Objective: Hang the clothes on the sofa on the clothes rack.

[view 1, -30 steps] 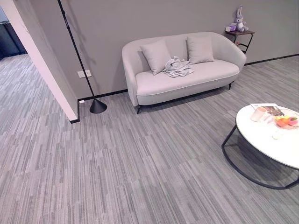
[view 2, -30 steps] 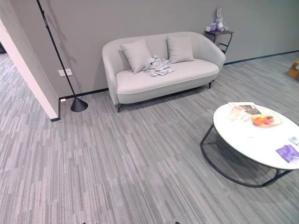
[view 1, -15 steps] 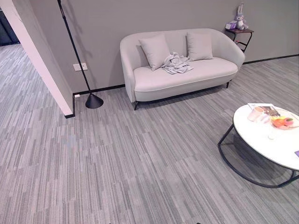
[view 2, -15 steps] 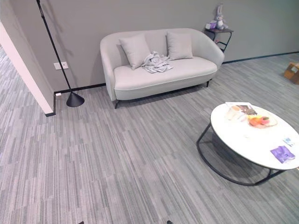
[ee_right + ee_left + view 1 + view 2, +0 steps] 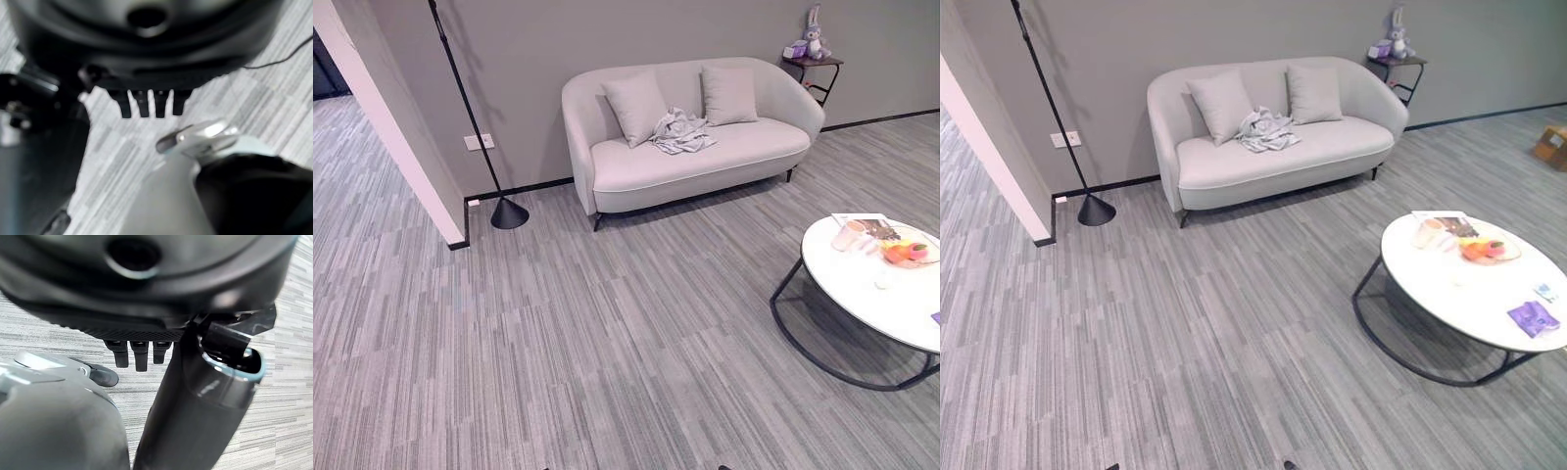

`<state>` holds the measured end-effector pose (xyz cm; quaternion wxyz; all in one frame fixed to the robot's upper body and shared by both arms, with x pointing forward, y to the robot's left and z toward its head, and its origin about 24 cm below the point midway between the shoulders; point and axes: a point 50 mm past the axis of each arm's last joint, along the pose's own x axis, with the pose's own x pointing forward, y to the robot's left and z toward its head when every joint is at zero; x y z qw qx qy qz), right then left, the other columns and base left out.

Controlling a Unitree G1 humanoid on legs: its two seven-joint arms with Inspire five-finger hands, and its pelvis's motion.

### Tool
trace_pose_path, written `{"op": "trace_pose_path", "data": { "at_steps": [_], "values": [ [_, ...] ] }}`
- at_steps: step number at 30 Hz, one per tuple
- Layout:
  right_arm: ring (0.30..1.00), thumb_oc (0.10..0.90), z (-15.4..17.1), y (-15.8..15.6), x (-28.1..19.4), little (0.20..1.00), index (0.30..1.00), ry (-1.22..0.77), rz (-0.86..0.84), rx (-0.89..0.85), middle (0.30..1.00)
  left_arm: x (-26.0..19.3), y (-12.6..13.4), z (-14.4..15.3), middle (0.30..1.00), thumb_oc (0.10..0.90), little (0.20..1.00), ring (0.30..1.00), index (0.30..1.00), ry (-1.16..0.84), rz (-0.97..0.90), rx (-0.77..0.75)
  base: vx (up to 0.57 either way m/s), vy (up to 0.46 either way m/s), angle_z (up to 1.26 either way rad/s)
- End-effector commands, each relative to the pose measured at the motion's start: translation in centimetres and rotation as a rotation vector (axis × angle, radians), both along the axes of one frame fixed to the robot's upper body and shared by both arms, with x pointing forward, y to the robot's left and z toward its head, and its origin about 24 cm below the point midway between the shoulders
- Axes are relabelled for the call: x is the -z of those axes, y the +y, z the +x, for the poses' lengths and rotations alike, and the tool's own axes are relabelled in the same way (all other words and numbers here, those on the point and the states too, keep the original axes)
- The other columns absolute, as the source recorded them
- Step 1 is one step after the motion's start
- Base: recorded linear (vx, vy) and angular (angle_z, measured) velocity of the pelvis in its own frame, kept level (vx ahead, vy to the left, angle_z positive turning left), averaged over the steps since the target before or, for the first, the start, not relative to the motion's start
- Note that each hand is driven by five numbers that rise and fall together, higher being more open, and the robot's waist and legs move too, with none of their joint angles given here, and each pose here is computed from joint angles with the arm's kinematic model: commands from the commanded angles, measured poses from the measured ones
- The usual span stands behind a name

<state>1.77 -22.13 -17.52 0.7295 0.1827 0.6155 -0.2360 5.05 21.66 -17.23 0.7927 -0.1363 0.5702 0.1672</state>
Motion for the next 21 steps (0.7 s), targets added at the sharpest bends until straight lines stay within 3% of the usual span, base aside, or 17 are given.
{"op": "trace_pose_path", "data": {
  "at_steps": [1,7,9,11,15,19,21],
  "values": [
    [0.900,0.800,1.4,-0.1,-0.1,0.900,0.900,-0.033,0.003,-0.052,0.900,0.0,-1.1,1.2,0.900,0.800,0.900,0.900,0.900,-0.025,-0.012,0.058,0.06,0.042,-0.04],
    [0.900,0.800,3.0,-0.1,-0.2,0.900,0.900,-0.083,0.010,-0.069,0.900,-0.2,-0.6,2.3,0.900,0.800,0.900,0.900,0.900,-0.047,0.008,0.085,0.04,0.104,-0.08],
    [0.900,0.800,5.0,-0.2,-0.6,0.900,0.900,-0.148,0.013,-0.082,0.900,-0.4,-0.3,3.2,0.900,0.800,0.900,0.900,0.900,-0.060,0.028,0.116,-0.02,0.194,-0.80],
    [0.900,0.800,5.0,-0.2,-0.6,0.900,0.900,-0.163,0.007,-0.064,0.900,-0.5,0.0,3.3,0.900,0.800,0.900,0.900,0.900,-0.053,0.040,0.132,0.21,-0.054,-0.88],
    [0.900,0.800,3.5,0.1,-0.3,0.900,0.900,-0.134,0.038,0.061,0.900,-0.9,0.4,4.7,0.900,0.800,0.900,0.900,0.900,-0.097,0.049,0.099,0.44,-0.358,0.00],
    [0.900,0.800,3.1,-0.3,-0.3,0.900,0.900,-0.109,0.020,0.010,0.900,-0.8,0.5,4.3,0.900,0.800,0.900,0.900,0.900,-0.091,0.048,0.063,0.42,-0.560,-0.27],
    [0.900,0.800,4.3,-0.7,-0.6,0.900,0.900,-0.151,-0.006,-0.039,0.900,-0.5,-0.3,3.7,0.900,0.800,0.900,0.900,0.900,-0.076,0.029,0.063,0.38,-0.755,0.06]
  ]
}}
